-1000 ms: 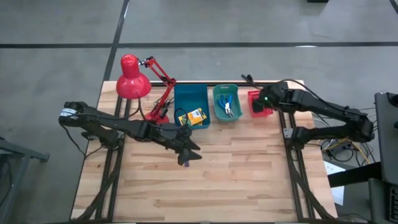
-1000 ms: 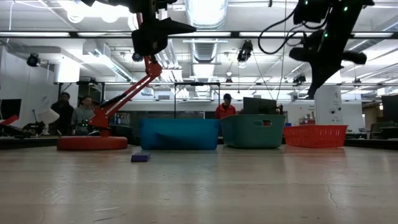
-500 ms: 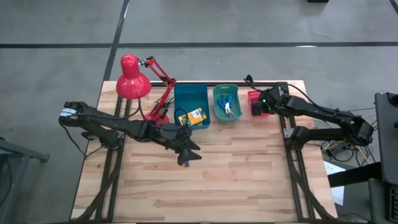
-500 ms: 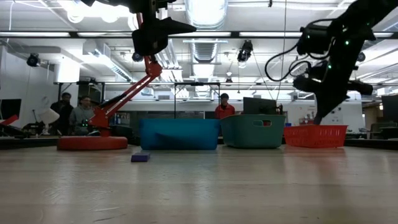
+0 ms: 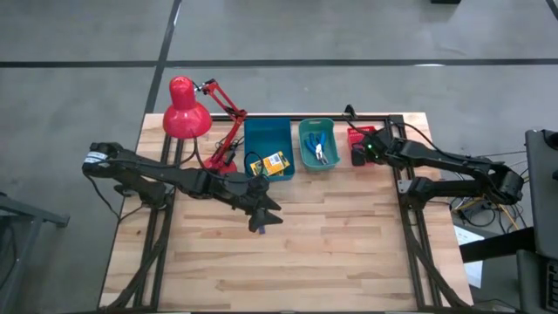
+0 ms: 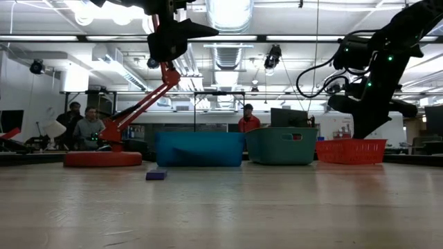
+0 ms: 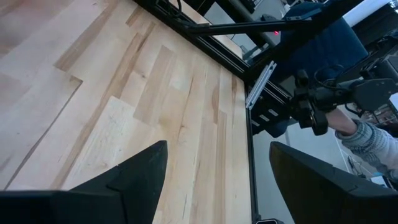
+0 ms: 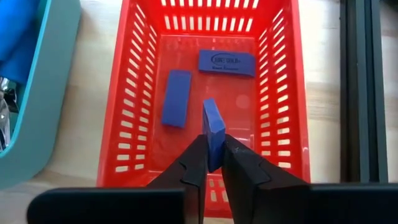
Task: Pick & Place School Supplies
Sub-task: Put the blue eraser into the red bin
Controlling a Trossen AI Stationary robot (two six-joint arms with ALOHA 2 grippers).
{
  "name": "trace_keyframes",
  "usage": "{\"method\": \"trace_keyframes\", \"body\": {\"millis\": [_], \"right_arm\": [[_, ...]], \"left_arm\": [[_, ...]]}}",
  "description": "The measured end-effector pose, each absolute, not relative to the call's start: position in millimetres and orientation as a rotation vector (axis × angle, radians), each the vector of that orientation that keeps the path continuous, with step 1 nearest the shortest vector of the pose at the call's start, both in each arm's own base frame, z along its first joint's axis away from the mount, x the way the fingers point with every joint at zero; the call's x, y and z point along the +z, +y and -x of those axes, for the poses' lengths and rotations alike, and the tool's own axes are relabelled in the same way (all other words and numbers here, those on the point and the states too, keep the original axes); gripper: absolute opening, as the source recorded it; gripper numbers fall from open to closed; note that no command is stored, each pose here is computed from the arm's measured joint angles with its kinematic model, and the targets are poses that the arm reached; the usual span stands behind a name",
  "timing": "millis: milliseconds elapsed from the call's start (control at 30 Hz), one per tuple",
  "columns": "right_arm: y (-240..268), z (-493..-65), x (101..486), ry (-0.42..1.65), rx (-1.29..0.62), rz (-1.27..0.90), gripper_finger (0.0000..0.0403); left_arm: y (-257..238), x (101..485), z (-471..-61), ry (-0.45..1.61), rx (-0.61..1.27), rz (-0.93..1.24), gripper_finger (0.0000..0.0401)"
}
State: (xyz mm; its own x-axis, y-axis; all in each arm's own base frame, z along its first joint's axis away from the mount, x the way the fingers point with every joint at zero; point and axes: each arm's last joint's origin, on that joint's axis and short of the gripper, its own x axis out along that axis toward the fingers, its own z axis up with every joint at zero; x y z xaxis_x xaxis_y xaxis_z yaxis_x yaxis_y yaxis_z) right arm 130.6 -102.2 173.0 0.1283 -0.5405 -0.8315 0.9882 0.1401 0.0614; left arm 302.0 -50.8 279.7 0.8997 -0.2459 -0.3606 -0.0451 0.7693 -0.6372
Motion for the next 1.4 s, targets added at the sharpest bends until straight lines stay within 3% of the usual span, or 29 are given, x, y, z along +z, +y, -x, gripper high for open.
{"method": "trace_keyframes", "body": {"millis": [633,933,1100,1400], "right_arm": [[-103.3,-131.1,174.9,0.791,-1.259,-0.663,0.0186],[-104.6,-132.9,176.4,0.793,-1.230,-0.620,0.0179],[-104.6,-133.0,176.5,0.793,-1.230,-0.619,0.0176],[-104.7,-133.1,176.6,0.796,-1.226,-0.612,0.0176]], "left_arm": [[-50.8,279.7,-302.0,0.447,-0.112,0.694,0.0287],[-51.8,278.3,-301.1,0.464,-0.105,0.702,0.0287],[-58.5,278.4,-299.9,0.424,0.025,0.803,0.0287],[-110.9,274.7,-277.8,0.373,0.244,0.661,0.0287]]}}
